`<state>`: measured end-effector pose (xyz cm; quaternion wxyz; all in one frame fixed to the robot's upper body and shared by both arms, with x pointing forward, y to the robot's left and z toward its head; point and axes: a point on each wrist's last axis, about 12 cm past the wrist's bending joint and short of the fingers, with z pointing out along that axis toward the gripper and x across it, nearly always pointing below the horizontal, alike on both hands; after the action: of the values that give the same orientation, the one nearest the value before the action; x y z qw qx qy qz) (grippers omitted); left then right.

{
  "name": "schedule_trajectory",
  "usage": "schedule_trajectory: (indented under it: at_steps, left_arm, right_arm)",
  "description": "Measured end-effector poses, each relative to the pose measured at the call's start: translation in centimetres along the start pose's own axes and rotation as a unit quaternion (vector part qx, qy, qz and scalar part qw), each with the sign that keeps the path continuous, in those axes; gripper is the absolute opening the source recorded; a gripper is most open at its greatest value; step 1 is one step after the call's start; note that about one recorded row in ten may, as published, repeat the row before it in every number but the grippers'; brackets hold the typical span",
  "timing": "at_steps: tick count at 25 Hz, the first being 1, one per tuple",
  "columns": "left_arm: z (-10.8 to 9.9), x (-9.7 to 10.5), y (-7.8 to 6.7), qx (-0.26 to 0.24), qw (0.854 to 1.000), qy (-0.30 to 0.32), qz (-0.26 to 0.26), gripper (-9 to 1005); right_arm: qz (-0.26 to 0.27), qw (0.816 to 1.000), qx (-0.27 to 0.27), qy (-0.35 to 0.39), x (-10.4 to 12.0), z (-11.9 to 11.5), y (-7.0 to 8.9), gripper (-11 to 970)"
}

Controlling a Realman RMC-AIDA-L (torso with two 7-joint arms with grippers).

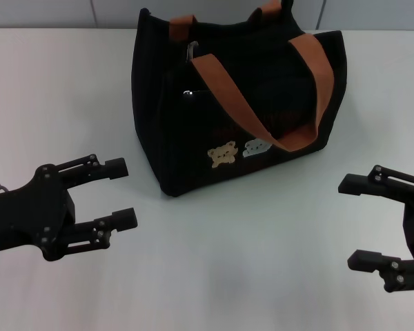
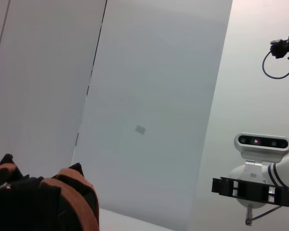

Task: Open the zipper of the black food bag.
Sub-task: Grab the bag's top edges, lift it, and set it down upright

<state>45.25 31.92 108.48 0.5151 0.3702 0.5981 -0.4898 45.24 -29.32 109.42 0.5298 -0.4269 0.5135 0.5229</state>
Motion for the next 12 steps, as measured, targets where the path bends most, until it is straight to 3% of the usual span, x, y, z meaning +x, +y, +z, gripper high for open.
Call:
schedule_trajectory:
  at_steps: [10,12]
  left_arm:
    - [1.0,0.5,0.7,-0.022,1.000,0.005,0.003,751]
    - [1.9,1.7,1.3,-0.068,0.997,0.017,0.012,744]
  right_arm:
    - [-0.001,1.000,0.004,-0.002,0.1,-0.1,0.1,842]
    - [-0.003,1.000,0.024,-0.010,0.2,-0.4,0.1,841]
